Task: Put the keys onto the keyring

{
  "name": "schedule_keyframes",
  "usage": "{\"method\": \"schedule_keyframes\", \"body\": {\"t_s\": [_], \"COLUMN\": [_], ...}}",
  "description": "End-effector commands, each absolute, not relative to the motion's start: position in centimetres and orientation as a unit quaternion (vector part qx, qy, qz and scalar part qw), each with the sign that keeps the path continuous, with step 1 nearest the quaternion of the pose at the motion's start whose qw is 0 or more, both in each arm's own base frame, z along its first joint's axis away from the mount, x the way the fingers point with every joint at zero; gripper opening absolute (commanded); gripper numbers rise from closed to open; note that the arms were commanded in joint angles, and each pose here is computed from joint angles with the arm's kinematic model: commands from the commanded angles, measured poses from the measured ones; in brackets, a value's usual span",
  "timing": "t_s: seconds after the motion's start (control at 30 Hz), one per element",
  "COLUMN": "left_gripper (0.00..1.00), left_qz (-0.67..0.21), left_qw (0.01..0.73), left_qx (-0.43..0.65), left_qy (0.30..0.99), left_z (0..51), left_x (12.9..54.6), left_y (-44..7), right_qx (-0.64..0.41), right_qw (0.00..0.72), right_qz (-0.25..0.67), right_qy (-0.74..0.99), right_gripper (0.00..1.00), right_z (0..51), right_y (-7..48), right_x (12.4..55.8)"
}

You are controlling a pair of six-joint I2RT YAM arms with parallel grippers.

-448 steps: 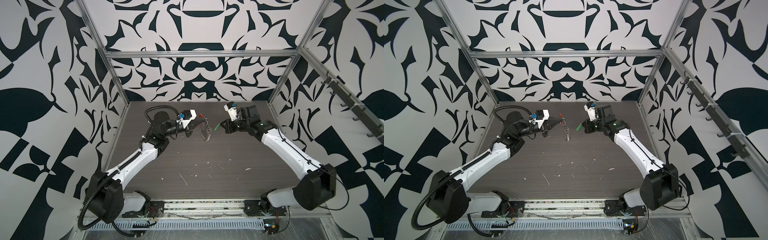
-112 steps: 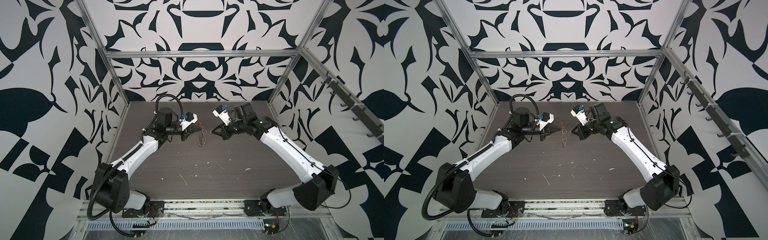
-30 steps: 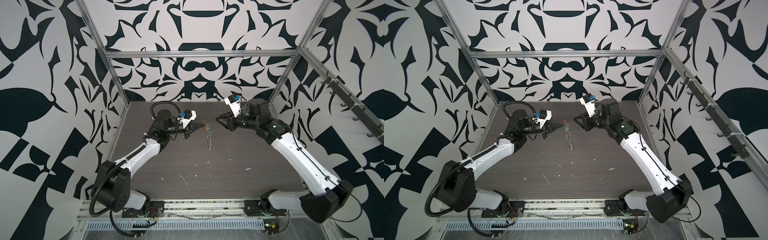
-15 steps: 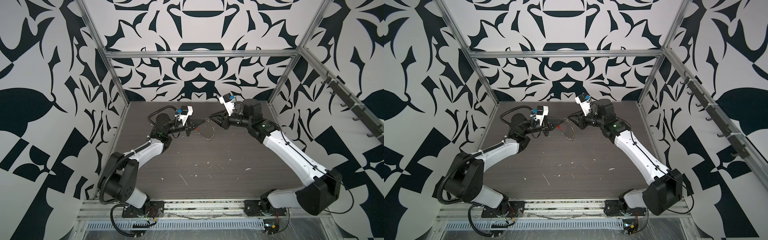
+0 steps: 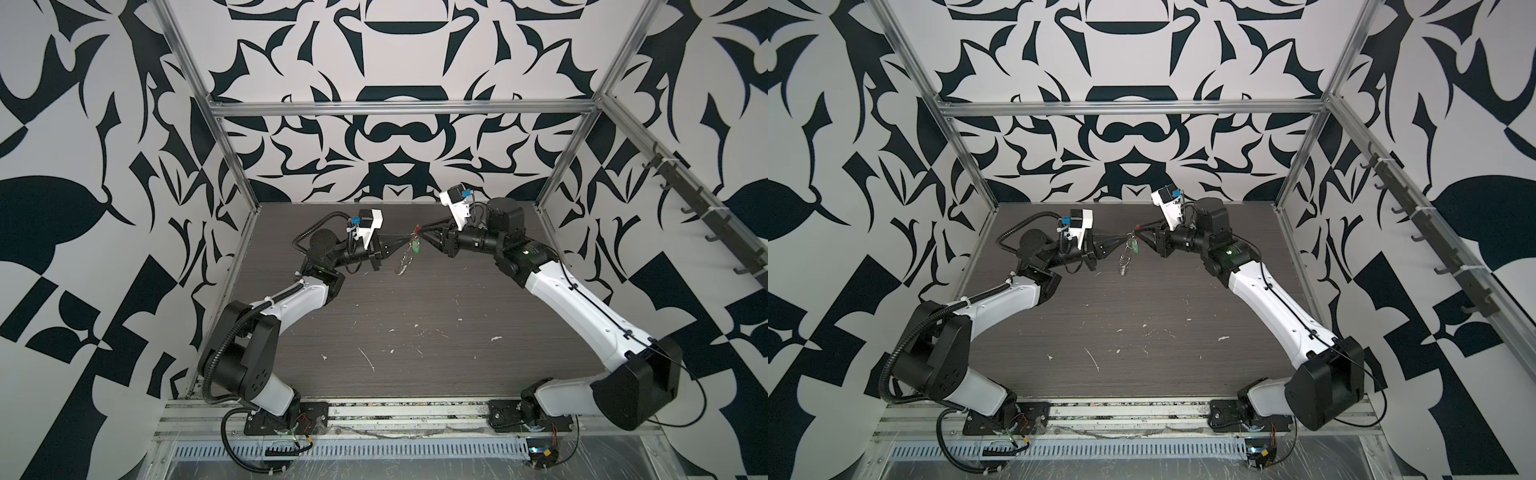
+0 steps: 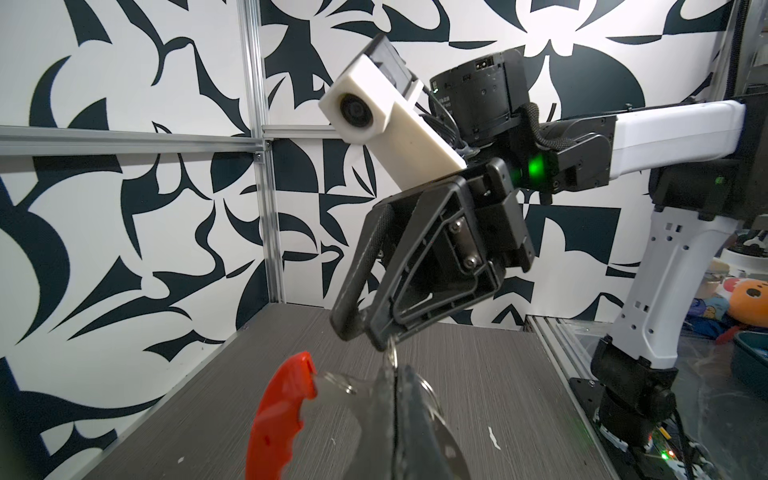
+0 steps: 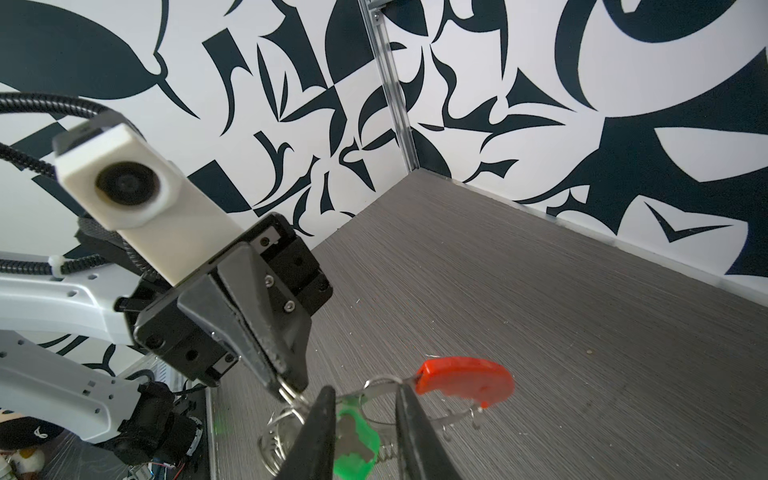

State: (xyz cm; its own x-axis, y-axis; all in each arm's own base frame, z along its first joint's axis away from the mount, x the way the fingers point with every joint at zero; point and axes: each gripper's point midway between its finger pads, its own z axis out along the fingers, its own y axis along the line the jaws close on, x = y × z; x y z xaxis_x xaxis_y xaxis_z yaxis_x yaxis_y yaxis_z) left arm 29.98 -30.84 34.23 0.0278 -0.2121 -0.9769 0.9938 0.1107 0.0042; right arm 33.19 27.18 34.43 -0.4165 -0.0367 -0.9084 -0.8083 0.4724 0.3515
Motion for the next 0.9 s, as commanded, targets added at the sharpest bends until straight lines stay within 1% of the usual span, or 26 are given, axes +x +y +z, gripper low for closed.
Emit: {"method": "schedule_keyframes", "body": {"t_s": [0.0,0.2,0.87], "left_gripper": [0.00,0.00,0.00], "left_qz": [-0.519,-0.522,-0.536], "left_qw": [0.598,0.597,0.593], "left_qx": [0.424,0.421,0.415], "left_qy": [0.439,0.440,0.435], "left_z": [35.8,35.9,36.2], "left_x": [29.5,29.7,29.9], "left_y": [-30.7,-30.7,-30.4], "right_qx": [-0.309,-0.318,-0.318], "right_qw": [0.458,0.452,0.471], "right_qz": [0.443,0.454,0.454], "right_qy": [0.706,0.699,0.687], "right_gripper": [0.29,0.30,0.34], "right_z": [35.8,35.6,36.5], "right_y": [27.6,27.8,27.3], "right_x": [32.2,31.4,30.4]}}
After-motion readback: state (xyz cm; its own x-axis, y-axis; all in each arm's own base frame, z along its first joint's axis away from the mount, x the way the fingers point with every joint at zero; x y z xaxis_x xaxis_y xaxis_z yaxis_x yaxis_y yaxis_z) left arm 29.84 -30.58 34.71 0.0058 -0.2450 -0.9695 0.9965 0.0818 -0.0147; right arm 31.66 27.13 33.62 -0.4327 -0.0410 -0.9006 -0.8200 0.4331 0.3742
